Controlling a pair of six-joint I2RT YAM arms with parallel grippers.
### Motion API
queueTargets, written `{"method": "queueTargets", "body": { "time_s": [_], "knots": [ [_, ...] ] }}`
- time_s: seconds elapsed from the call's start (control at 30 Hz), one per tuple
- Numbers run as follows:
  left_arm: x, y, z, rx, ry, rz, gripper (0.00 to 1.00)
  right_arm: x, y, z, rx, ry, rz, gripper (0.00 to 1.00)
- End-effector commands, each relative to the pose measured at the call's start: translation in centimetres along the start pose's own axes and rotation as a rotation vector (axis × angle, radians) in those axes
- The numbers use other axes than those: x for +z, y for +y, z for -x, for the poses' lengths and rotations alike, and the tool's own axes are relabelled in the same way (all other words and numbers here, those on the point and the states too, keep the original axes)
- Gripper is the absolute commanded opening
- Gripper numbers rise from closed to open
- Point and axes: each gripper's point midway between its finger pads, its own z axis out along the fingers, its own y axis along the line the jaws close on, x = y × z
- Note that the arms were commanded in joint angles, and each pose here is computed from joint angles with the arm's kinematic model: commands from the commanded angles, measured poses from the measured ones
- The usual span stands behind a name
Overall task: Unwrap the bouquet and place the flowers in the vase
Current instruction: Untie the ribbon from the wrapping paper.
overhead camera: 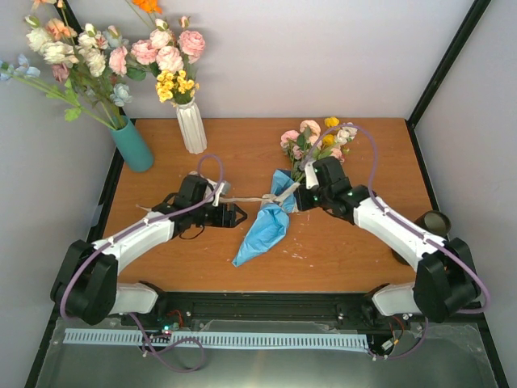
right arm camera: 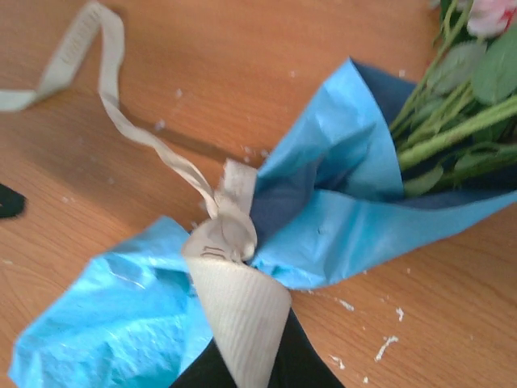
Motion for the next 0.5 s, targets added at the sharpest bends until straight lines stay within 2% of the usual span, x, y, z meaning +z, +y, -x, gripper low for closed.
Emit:
{"method": "queueTargets", "body": {
  "time_s": [0.0,0.33,0.4,0.47],
  "knots": [
    [0.2,-1.9,-0.1,0.091,-0.006,-0.035,0.80,-3.0,1.7,3.1,0.031,-0.067,0.033,0.03],
    [4.7,-2.4,-2.1,0.160,0.087,0.036,0.80,-9.1,3.6,8.1,0.015,-0.200,0.060,0.03],
    [5.5,-2.1,-2.5,0.163,0.105,0.051,0.72,-10.5,3.8,8.8,0.010,-0.229,0.058,0.03],
    [6.1,-1.8,-2.6,0.166,0.107,0.064,0.53,-12.0,4.0,9.6,0.009,-0.267,0.055,0.03]
  ]
}}
